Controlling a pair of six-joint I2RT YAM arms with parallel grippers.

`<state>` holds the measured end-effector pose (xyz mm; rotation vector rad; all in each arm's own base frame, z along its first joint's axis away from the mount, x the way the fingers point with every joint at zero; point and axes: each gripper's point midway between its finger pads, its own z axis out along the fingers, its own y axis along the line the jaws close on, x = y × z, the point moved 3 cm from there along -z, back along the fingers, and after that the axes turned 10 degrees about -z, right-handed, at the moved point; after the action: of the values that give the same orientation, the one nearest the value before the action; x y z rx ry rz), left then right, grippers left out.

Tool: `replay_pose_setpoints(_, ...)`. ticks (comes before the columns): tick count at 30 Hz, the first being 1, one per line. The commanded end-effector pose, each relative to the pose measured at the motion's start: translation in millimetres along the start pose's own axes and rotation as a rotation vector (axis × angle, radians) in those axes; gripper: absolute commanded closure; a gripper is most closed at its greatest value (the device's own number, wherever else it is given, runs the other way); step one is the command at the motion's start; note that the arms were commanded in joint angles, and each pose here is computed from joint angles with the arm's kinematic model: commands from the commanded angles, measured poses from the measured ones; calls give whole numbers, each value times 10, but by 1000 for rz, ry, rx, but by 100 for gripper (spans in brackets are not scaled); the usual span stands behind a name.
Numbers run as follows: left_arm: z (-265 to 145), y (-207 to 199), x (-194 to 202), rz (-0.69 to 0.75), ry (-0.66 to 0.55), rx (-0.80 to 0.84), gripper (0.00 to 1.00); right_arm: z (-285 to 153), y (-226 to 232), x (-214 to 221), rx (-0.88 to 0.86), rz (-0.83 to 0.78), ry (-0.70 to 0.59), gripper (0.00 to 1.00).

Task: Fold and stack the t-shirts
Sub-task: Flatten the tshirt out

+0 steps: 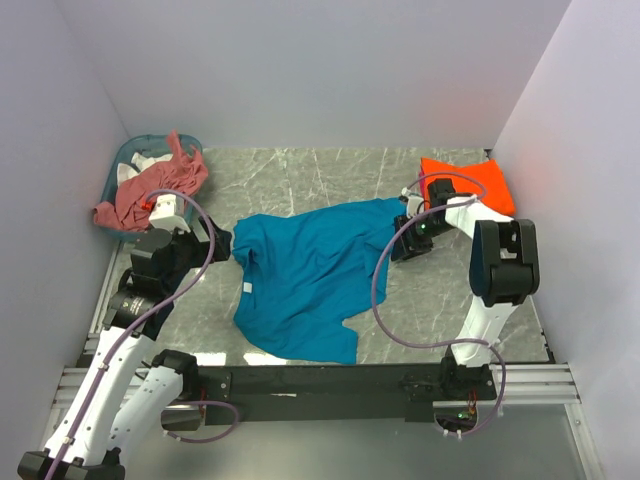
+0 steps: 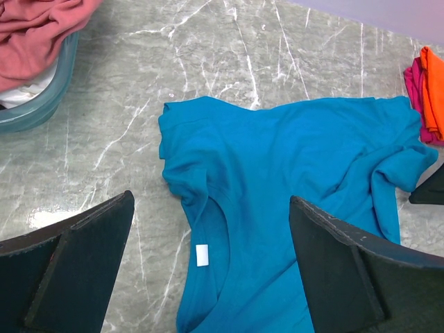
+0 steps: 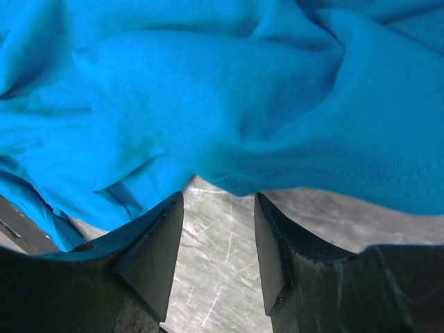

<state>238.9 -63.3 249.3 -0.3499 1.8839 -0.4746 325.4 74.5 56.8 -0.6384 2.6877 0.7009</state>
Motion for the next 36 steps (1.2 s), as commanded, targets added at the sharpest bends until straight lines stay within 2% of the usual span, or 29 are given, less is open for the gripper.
replay_pose_setpoints(1, -11, -41, -53, 11, -24, 29, 0, -9, -34, -185, -7, 7, -47, 47)
replay_pose_setpoints(10, -10, -42, -56, 13, -25, 30, 1, -14, -58, -314, -14, 15, -71, 52)
replay_pose_setpoints(12, -13, -40, -57, 13, -26, 28, 1, -38, -50, -367, -21, 12, -79, 60)
replay_pose_setpoints(13, -16, -40, -60, 11, -28, 28, 1, -48, -48, -389, -22, 7, -84, 60)
replay_pose_setpoints(16, -16, -34, -51, 11, -27, 27, 0, -101, -21, -460, -32, -4, -98, 71)
replay_pose_setpoints(17, -11, -34, -52, 13, -26, 26, 1, -139, -8, -502, -35, -12, -104, 81)
replay_pose_setpoints(19, -12, -41, -64, 12, -30, 29, 0, -205, 34, -578, -48, -23, -125, 89)
replay_pose_setpoints(20, -7, -38, -55, 14, -25, 28, 1, -263, 42, -666, -44, -32, -145, 97)
replay_pose_setpoints(21, -3, -37, -53, 14, -24, 27, 1, -298, 53, -720, -46, -37, -158, 100)
replay_pose_setpoints(26, 8, -29, -49, 13, -21, 20, 1, -393, 76, -1158, -38, -63, -216, 98)
replay_pose_setpoints(28, 7, -23, -53, 13, -24, 17, 1, -298, 40, -1233, -41, -53, -202, 89)
replay_pose_setpoints(29, -1, -24, -50, 11, -25, 19, 0, -316, 42, -1333, -38, -57, -216, 76)
replay_pose_setpoints(31, 2, -17, -47, 11, -24, 15, 1, -217, 31, -1368, -35, -53, -195, 63)
replay_pose_setpoints(34, -7, -19, -55, 10, -29, 16, 0, -248, -12, -1387, 9, -66, -197, 55)
replay_pose_setpoints(36, -5, -24, -53, 10, -28, 19, 1, -266, -52, -1322, 39, -79, -194, 54)
